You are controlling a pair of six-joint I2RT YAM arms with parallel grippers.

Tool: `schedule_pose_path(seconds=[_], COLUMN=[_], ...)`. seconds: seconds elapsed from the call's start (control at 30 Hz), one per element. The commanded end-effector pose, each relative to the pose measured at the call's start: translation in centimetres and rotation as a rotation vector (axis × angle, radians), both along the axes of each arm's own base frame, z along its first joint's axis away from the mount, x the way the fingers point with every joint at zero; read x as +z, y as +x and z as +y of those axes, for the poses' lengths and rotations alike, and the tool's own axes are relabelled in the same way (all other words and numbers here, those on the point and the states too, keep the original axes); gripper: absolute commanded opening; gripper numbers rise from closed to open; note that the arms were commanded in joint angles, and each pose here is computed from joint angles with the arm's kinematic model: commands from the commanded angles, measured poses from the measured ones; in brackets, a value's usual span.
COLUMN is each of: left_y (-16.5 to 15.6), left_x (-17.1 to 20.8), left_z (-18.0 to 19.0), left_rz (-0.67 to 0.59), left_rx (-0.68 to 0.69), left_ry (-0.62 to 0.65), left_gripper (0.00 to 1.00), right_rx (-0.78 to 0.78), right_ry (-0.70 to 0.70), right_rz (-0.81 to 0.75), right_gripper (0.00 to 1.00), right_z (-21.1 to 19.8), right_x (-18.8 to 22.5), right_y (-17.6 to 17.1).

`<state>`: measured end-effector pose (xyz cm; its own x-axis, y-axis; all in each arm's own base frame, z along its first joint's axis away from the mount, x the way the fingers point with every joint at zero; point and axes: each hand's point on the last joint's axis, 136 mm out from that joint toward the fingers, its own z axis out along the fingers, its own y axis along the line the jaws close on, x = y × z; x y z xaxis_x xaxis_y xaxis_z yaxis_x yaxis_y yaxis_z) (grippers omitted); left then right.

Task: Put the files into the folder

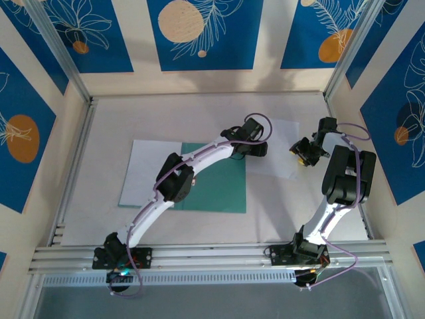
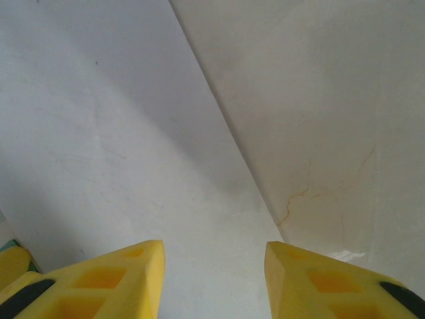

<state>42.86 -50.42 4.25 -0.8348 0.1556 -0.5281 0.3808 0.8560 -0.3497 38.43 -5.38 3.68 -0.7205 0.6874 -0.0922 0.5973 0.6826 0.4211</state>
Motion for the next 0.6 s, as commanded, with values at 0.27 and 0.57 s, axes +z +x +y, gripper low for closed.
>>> schedule_pose_path(seconds=[0.27,0.57], left_y=[-5.2,-5.4], left_x=[0.9,0.8], left_z=[-2.5,-2.2], left_rz=[0.099,0.112], left_rx=[-0.065,-0.044], left_ry=[-0.062,-0.058], left_gripper=[0.71,0.72], right_rx=[0.005,0.01], right_ry=[0.027,0.047], right_rz=[0.039,0.049], right_gripper=[0.44,0.44], right_z=[0.1,0.5], right_x=[-0.6,-0.8], right_y=[-0.6,-1.1])
